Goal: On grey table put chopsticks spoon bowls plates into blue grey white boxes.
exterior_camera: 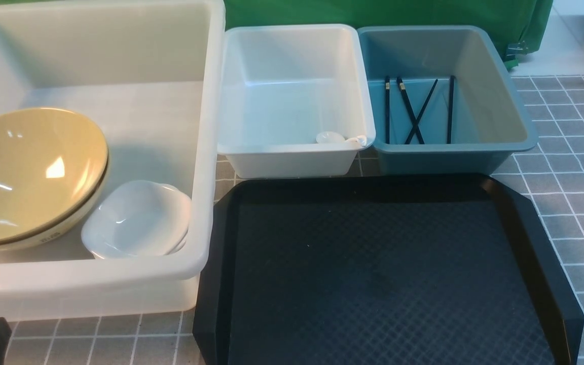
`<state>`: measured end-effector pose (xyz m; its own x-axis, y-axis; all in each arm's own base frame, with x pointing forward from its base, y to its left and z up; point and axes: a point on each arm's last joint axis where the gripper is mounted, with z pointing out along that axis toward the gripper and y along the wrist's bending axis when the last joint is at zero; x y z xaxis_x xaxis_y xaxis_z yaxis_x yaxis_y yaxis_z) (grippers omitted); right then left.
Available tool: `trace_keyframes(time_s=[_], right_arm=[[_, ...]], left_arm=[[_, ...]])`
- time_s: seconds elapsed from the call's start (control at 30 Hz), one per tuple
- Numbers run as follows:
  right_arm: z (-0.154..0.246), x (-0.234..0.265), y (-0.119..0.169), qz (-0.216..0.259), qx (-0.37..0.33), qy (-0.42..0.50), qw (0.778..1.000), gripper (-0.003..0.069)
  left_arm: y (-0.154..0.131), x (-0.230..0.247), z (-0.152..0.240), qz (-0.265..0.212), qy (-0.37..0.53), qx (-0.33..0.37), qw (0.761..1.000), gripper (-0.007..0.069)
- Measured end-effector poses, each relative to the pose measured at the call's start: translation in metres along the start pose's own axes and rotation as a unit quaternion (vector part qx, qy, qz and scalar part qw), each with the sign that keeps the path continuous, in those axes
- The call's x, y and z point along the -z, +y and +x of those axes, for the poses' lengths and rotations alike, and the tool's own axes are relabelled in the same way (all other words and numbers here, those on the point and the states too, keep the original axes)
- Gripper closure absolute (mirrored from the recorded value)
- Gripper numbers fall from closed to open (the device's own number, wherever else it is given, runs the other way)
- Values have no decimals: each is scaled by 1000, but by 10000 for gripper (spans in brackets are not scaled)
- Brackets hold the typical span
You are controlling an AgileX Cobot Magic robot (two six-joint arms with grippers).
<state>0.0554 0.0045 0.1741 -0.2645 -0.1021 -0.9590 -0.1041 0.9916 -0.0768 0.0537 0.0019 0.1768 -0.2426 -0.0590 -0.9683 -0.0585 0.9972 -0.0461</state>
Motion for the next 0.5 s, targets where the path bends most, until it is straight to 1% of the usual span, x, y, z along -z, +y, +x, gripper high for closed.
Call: trace_keyframes(time_s=[0.13, 0.5], right_arm=[[0, 0, 0, 0, 0, 0, 1000, 544], [0, 0, 0, 0, 0, 0, 1000, 529]], left_arm=[[-1, 0, 0, 3, -2, -15, 1000, 634], [-1, 0, 0, 1, -2, -29, 1000, 634]])
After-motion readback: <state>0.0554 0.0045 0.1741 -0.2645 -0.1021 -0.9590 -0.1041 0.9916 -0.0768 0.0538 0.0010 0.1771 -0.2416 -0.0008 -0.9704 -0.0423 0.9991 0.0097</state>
